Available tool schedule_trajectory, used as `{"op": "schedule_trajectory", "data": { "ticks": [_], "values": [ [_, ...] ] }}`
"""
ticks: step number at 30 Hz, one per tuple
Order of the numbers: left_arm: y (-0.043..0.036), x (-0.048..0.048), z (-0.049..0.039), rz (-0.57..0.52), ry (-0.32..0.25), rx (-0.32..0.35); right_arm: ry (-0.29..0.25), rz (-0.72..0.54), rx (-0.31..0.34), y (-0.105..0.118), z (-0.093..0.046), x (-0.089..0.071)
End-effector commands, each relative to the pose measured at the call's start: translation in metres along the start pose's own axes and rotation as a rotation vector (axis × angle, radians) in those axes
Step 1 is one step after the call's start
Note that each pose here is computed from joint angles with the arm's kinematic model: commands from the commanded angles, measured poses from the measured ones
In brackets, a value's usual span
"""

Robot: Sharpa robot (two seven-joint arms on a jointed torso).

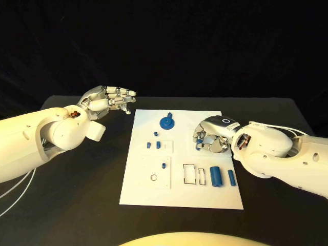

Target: Assemble the parts on the task board

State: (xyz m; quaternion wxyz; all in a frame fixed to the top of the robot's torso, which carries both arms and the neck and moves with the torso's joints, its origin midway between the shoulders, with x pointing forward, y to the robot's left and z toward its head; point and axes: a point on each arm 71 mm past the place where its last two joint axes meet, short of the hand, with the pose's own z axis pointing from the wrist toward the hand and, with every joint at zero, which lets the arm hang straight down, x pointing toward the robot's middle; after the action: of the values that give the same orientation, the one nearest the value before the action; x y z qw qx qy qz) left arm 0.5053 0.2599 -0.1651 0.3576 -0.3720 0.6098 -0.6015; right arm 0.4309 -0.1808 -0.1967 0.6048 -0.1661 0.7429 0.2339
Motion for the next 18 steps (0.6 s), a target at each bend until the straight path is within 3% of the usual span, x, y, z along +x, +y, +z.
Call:
{"op": "schedule_trajectory", "data": {
  "ticks": [1,11,18],
  "values": [
    [-0.0007,0.0012,0.0003,-0.009,0.013,0.005,-0.058,-0.007,-0.02,0.006,-0.003,-0.007],
    [-0.0006,0.002,0.0012,-0.009,0.015,0.007,-0.157,0.063,-0.136,0.043,-0.012,-0.029],
    [-0.0006,0.0034,0.0022,-0.01,0.017,0.009,-0.16,0.091,-0.243,0.08,-0.004,-0.022]
  ]
}}
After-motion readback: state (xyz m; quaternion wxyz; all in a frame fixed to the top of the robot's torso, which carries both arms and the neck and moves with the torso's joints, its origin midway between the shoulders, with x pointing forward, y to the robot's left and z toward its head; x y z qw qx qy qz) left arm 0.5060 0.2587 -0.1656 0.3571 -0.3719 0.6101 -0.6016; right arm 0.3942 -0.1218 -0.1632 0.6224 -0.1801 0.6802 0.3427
